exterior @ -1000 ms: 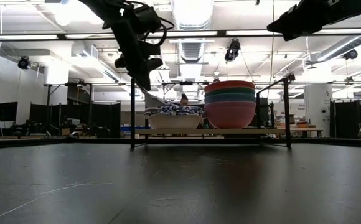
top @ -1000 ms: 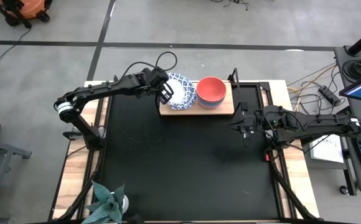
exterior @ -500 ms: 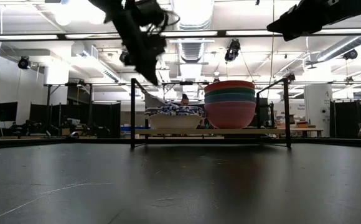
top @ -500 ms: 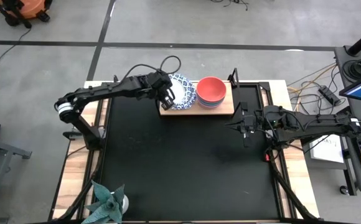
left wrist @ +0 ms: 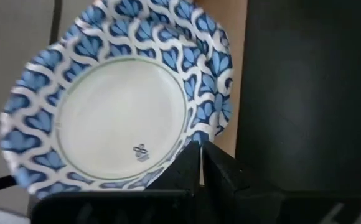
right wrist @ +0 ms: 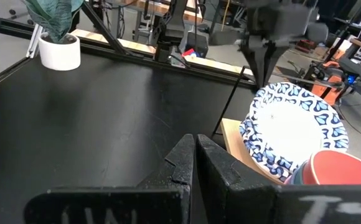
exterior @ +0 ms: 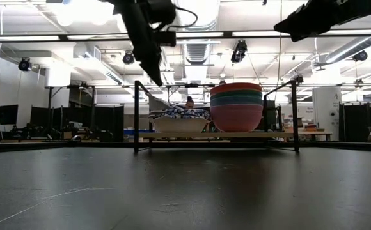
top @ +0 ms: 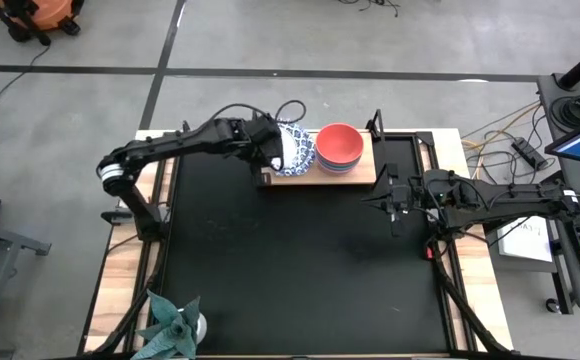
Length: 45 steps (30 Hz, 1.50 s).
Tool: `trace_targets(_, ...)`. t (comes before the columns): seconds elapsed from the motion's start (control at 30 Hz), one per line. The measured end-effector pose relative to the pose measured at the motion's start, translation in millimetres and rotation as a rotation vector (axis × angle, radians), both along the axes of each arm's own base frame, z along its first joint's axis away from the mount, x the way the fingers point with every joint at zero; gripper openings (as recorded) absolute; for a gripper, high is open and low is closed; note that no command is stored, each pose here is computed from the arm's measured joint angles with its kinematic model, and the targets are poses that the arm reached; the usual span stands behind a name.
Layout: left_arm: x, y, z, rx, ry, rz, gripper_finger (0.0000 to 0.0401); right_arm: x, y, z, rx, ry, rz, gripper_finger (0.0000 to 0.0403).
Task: Place and stack bowls onto a shelf
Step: Stack the white and blue bowl on top of the white and blue bowl on the shelf, then return to Home Position
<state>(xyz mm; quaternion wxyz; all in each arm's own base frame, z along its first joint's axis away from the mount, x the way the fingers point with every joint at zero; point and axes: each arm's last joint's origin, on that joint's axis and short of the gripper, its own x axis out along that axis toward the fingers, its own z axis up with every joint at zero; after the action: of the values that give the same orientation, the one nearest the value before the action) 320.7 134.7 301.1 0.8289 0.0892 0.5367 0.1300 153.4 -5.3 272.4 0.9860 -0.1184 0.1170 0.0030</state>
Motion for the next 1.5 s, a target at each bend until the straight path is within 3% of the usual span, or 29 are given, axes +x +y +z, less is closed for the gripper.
trace_targets(0.2,11.7,7.5,-29.2,0.023,0.120,0.048,0.0001,0.0,0.0,0.0,0.000,0.000,0.000,0.0009)
trace_targets(0.4,25.4,12.8,-50.1,0.008,0.142,0.065,0.0001,0.0,-0.1,0.0,-0.001,0.000,0.000,0.0009)
trace_targets(0.57,33.9,14.0,-38.2,-0.006,0.090,0.050,0.0001,0.0,-0.1,-0.1,-0.001,0.001,0.000,0.0009)
trace_targets(0.73,37.0,9.7,-8.2,-0.074,-0.011,0.057,0.0001,0.0,-0.1,-0.1,-0.002,0.001,0.000,0.0009)
trace_targets(0.87,39.2,-5.9,12.4,-0.153,-0.103,0.039,0.0001,0.0,-0.1,-0.1,-0.010,0.002,0.002,0.0009)
trace_targets(1.0,38.2,-34.2,23.1,-0.161,-0.129,-0.035,0.0001,-0.1,0.6,-0.2,-0.019,0.003,0.027,0.0009)
trace_targets(1.23,15.2,-95.2,27.8,-0.142,-0.242,-0.210,0.0000,-7.4,2.5,-3.5,-0.062,-0.018,0.094,0.0009)
trace_targets(1.37,-18.3,-113.9,21.7,-0.132,-0.349,-0.259,0.0000,-21.1,3.6,-6.3,-0.084,-0.067,0.116,0.0009)
trace_targets(1.5,-59.3,-119.2,12.7,-0.148,-0.499,-0.230,0.0000,-40.0,4.3,-2.1,-0.080,-0.165,0.110,0.0009)
